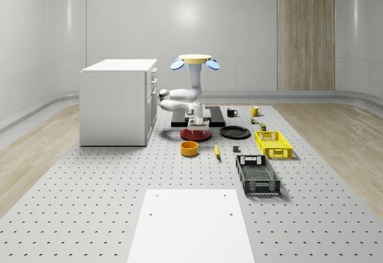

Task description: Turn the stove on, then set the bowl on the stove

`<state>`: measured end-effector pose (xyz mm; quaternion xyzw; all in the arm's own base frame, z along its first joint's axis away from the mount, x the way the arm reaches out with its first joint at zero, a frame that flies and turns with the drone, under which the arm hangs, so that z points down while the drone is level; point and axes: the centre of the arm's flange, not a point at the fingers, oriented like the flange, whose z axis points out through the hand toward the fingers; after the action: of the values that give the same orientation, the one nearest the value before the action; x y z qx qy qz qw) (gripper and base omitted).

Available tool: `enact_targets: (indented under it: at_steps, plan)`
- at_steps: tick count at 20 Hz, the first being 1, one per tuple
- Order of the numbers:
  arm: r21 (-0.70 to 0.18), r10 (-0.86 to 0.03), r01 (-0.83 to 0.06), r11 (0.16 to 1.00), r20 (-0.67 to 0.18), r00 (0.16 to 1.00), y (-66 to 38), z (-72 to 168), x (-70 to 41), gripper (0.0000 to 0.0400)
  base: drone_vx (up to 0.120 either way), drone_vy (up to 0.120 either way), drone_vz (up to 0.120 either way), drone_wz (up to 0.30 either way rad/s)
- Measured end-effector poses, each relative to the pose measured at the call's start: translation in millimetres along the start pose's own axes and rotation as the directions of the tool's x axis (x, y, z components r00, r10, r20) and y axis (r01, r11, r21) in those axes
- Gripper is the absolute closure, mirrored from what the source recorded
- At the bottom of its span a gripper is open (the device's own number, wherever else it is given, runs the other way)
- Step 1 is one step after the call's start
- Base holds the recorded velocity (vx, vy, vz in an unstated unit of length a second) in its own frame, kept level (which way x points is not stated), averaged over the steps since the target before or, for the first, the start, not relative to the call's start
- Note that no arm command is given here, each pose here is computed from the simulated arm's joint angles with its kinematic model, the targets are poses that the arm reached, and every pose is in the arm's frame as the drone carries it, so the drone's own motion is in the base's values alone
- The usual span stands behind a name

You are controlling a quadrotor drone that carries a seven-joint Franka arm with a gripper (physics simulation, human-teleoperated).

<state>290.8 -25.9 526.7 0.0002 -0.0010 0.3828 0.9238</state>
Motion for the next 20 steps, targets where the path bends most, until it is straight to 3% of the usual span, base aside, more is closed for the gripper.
enact_targets:
  at_steps: [18,20]
  plan:
    - [0.000,0.000,0.000,1.000,0.000,1.000,0.0,0.0,0.0,0.0000,0.120,0.000,0.000,0.000]
    - [0.000,0.000,0.000,1.000,0.000,1.000,0.0,1.2,0.0,0.0000,0.020,0.000,0.000,0.000]
